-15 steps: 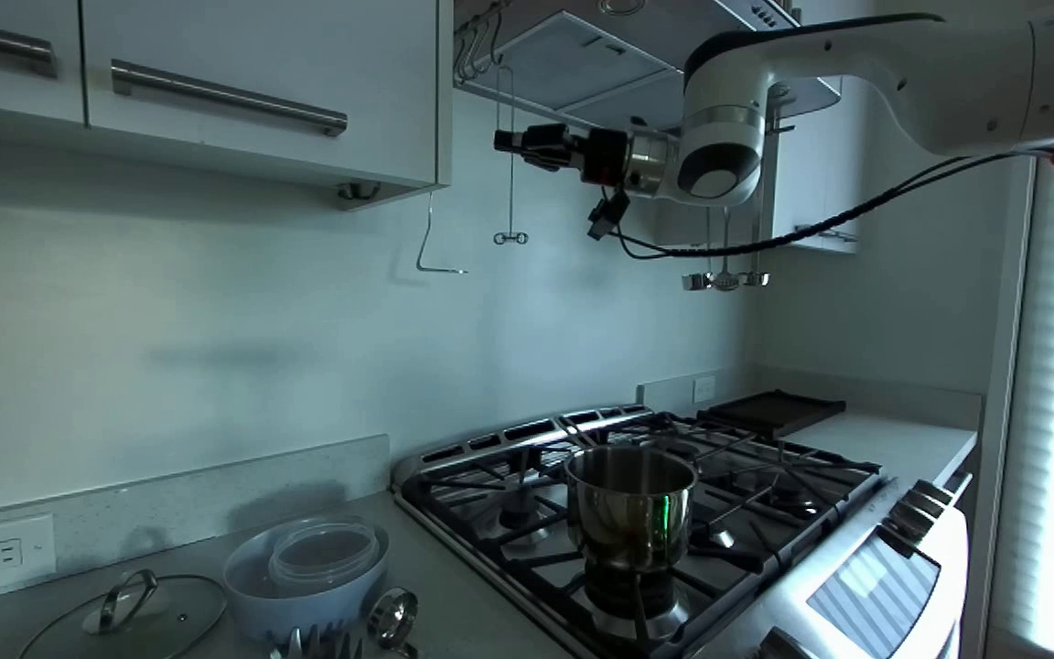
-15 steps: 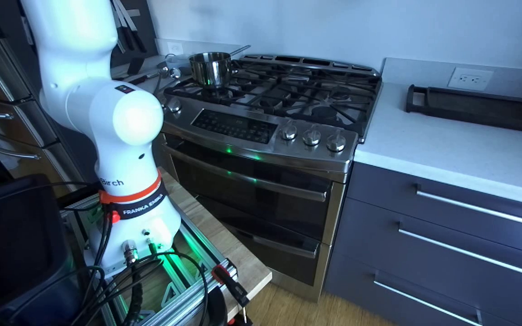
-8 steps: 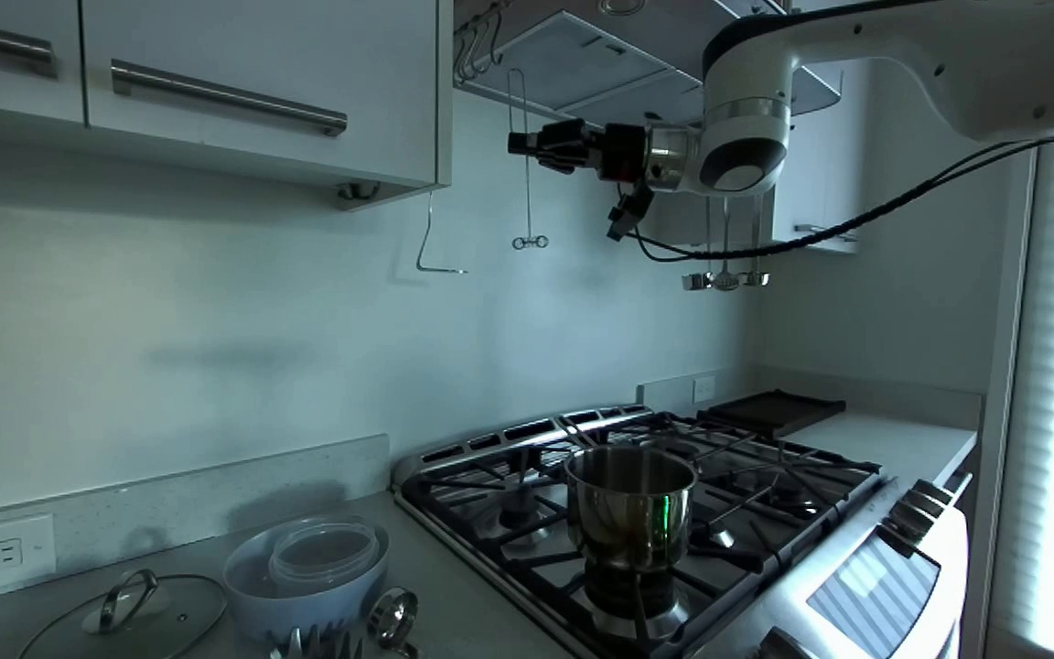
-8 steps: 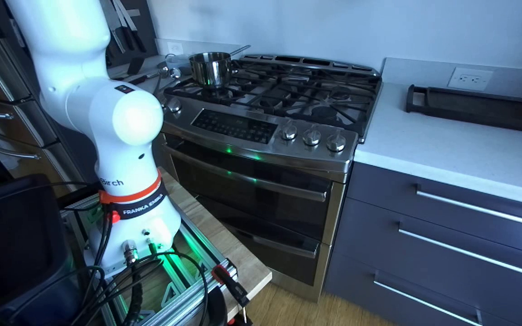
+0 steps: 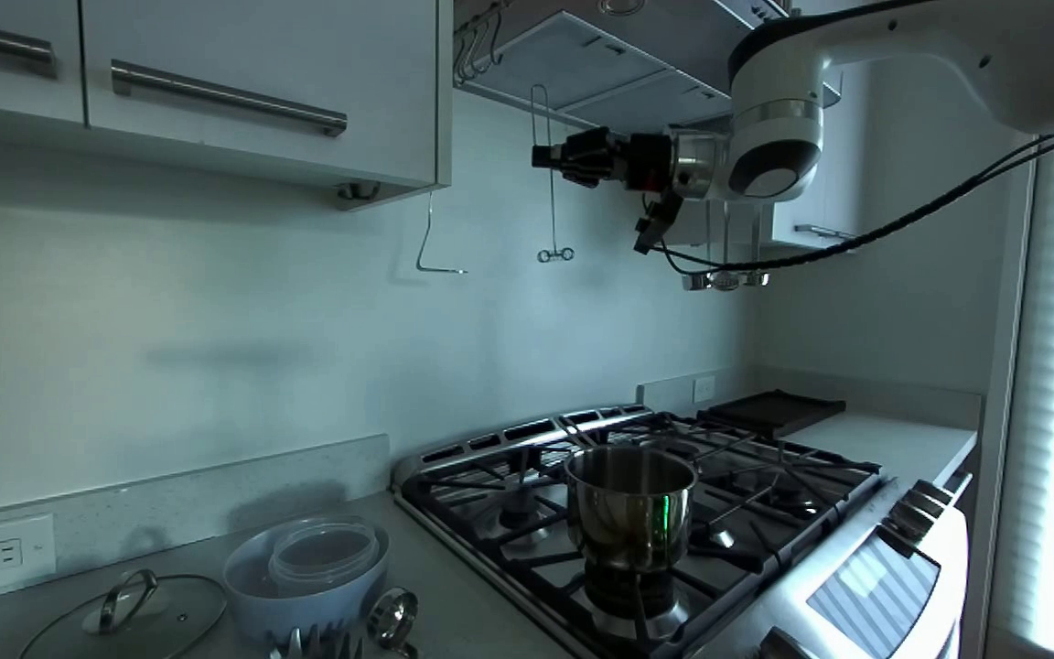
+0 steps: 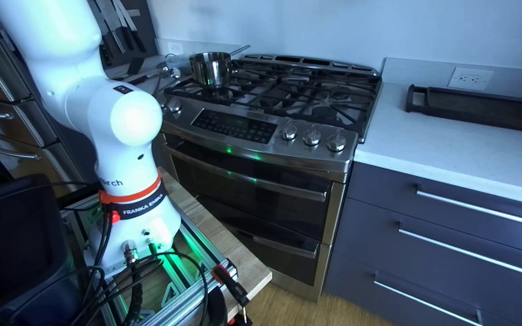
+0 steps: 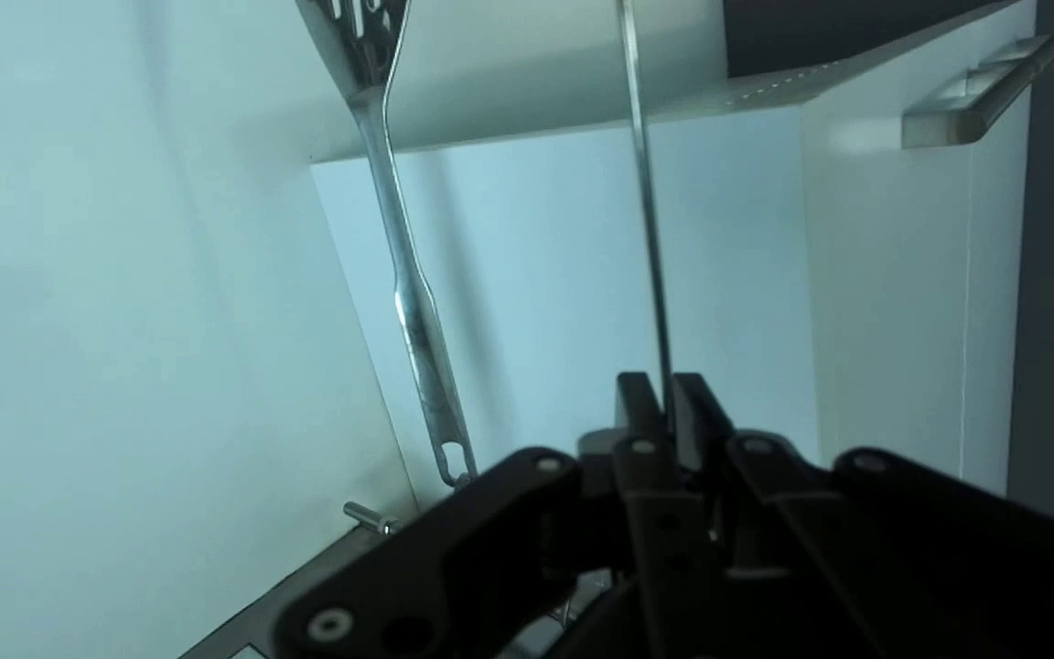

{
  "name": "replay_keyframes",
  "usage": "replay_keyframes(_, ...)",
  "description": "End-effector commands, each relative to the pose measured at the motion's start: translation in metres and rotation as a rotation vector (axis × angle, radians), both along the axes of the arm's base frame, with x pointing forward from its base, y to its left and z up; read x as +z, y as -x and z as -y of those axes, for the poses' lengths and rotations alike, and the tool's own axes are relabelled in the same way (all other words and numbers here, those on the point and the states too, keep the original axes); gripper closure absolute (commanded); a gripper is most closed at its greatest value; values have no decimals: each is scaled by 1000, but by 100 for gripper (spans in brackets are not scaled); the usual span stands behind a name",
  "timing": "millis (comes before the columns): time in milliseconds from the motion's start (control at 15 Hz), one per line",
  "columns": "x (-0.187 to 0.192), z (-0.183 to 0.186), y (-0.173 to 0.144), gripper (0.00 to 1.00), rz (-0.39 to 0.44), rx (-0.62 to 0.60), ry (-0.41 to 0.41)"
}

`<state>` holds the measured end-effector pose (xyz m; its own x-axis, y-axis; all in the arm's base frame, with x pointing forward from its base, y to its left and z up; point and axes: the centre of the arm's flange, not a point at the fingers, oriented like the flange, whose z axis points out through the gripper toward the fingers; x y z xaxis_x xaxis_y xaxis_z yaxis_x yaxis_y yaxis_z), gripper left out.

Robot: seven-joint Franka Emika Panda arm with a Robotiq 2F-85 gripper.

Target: Put one metal object in the pot

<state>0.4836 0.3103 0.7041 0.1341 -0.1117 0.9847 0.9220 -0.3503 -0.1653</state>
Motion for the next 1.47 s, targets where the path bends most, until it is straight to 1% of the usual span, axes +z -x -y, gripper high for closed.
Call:
replay_keyframes(0, -26, 9, 23, 98, -42, 8, -1)
replay_keyframes(267, -54, 10, 40, 98, -98, 22, 14)
replay_keyframes(333, -60, 13, 44, 98, -93, 24, 26)
replay_keyframes(600, -89, 32, 64, 98, -77, 45, 20)
replay_keyframes(667, -95, 37, 69, 98, -69, 47, 5)
replay_keyframes(800, -109, 48, 77, 98, -36, 65, 2)
replay_keyframes(933, -123, 56, 84, 98, -25, 71, -10)
replay_keyframes(1133, -143, 64, 89, 98, -36, 80, 7)
replay_keyframes(1200, -129, 51, 73, 98, -50, 75, 17)
replay_keyframes(1267, -133, 53, 74, 91, -54, 73, 21)
replay_keyframes(1400, -131, 52, 73, 91, -50, 73, 20)
